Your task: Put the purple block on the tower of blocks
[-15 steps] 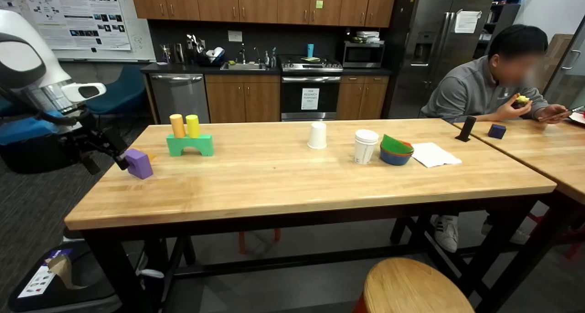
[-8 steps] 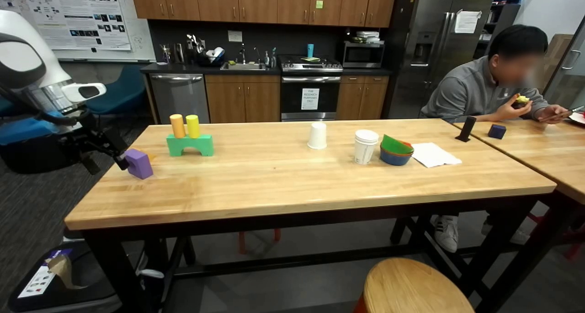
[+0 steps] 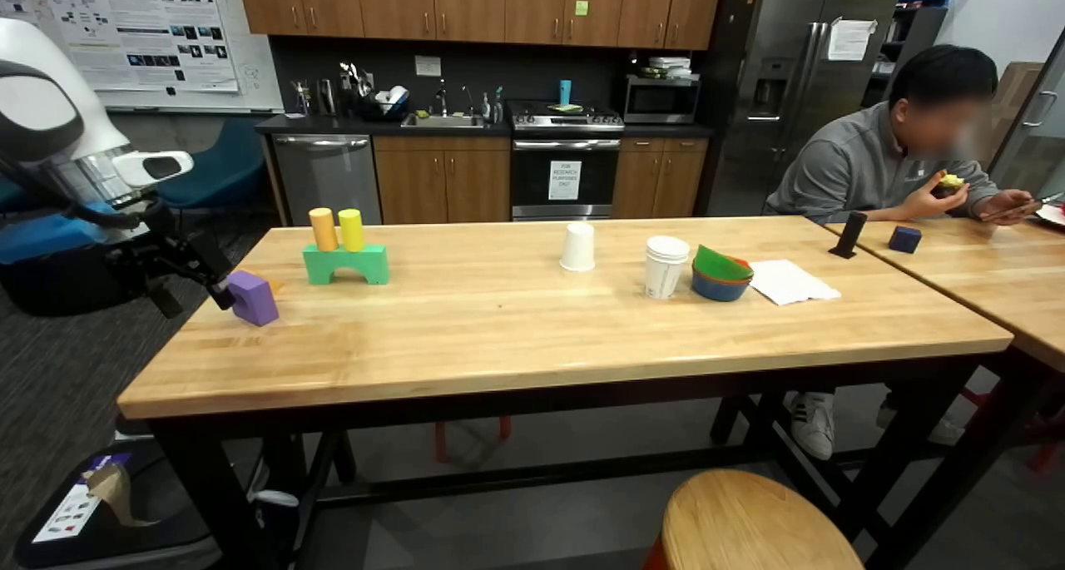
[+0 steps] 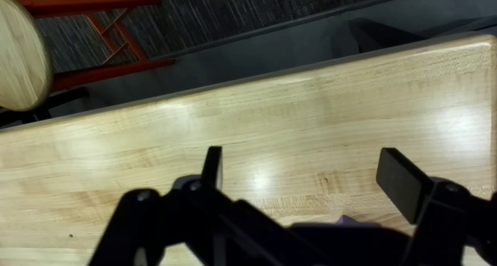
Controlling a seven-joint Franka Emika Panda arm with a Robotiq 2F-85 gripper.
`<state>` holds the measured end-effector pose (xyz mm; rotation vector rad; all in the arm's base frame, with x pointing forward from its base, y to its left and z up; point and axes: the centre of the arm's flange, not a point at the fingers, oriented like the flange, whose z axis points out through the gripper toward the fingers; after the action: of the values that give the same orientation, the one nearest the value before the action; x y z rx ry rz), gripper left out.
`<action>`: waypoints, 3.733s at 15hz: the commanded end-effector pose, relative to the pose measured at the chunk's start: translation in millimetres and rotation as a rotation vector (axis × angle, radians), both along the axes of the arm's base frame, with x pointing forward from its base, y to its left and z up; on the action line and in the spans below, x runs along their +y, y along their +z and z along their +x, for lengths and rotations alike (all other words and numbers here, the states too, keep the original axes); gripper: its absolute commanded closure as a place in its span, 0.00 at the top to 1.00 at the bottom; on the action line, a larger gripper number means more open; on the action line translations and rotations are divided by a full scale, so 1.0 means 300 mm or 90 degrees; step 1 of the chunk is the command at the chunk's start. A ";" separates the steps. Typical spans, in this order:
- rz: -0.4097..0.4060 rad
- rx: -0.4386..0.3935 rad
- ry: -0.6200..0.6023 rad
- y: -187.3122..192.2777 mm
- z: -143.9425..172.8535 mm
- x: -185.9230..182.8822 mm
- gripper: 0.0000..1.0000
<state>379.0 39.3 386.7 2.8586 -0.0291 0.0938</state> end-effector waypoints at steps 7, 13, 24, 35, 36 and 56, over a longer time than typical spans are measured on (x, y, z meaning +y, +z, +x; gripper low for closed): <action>0.000 0.000 0.000 0.000 0.000 0.000 1.00; -0.016 -0.021 -0.003 -0.021 0.061 0.002 1.00; -0.111 -0.054 0.104 -0.074 0.179 0.082 1.00; -0.128 -0.039 0.252 -0.041 0.229 0.165 1.00; -0.130 -0.035 0.272 -0.040 0.233 0.168 1.00; -0.151 0.000 0.433 -0.129 0.288 0.268 1.00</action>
<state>459.1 114.5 346.5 2.5049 0.9495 0.1887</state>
